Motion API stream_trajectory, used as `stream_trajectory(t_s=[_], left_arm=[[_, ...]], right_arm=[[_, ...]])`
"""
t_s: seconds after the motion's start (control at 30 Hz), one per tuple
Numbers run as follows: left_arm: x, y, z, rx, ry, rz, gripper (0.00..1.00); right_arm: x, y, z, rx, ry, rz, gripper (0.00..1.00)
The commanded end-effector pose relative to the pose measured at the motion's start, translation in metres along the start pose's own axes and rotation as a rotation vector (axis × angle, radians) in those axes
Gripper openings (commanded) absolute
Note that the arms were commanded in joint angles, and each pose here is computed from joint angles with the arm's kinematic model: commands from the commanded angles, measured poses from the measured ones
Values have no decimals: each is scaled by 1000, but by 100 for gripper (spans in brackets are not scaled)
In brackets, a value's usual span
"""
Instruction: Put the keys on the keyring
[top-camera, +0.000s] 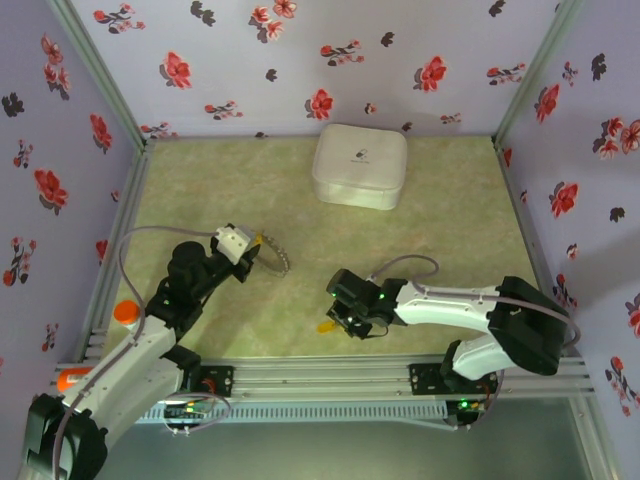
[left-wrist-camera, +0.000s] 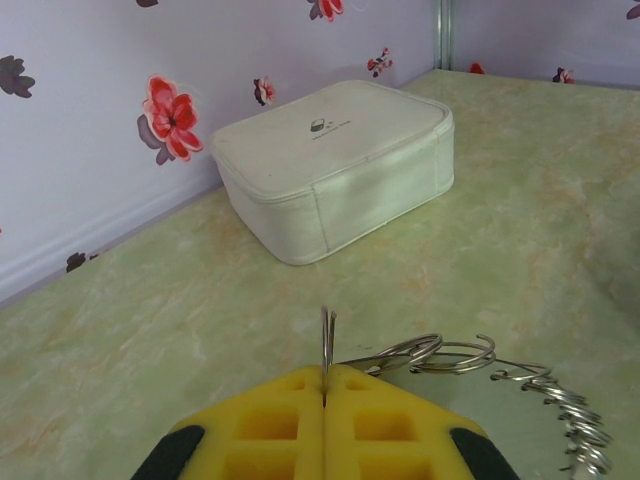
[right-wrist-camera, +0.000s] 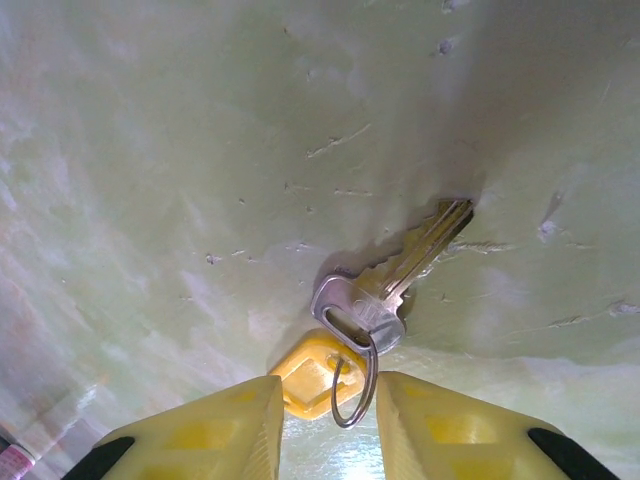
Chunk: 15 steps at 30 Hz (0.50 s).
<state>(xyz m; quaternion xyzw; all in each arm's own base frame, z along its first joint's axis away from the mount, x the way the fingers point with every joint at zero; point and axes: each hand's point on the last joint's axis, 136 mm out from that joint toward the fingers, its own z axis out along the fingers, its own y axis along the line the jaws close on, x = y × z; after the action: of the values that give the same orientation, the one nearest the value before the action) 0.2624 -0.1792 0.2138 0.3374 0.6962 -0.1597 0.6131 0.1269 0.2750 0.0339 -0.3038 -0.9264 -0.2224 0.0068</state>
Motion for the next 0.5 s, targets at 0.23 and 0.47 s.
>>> stream_trajectory(t_s=[0.23,0.47], left_arm=[[-16,-1,-2,10,-44,36,0],[-15,-3,-3,16,-42,42,0]], right_arm=[[-1,-14,6,51,-9,19,20],[-2,-18,9,60,-16,11,10]])
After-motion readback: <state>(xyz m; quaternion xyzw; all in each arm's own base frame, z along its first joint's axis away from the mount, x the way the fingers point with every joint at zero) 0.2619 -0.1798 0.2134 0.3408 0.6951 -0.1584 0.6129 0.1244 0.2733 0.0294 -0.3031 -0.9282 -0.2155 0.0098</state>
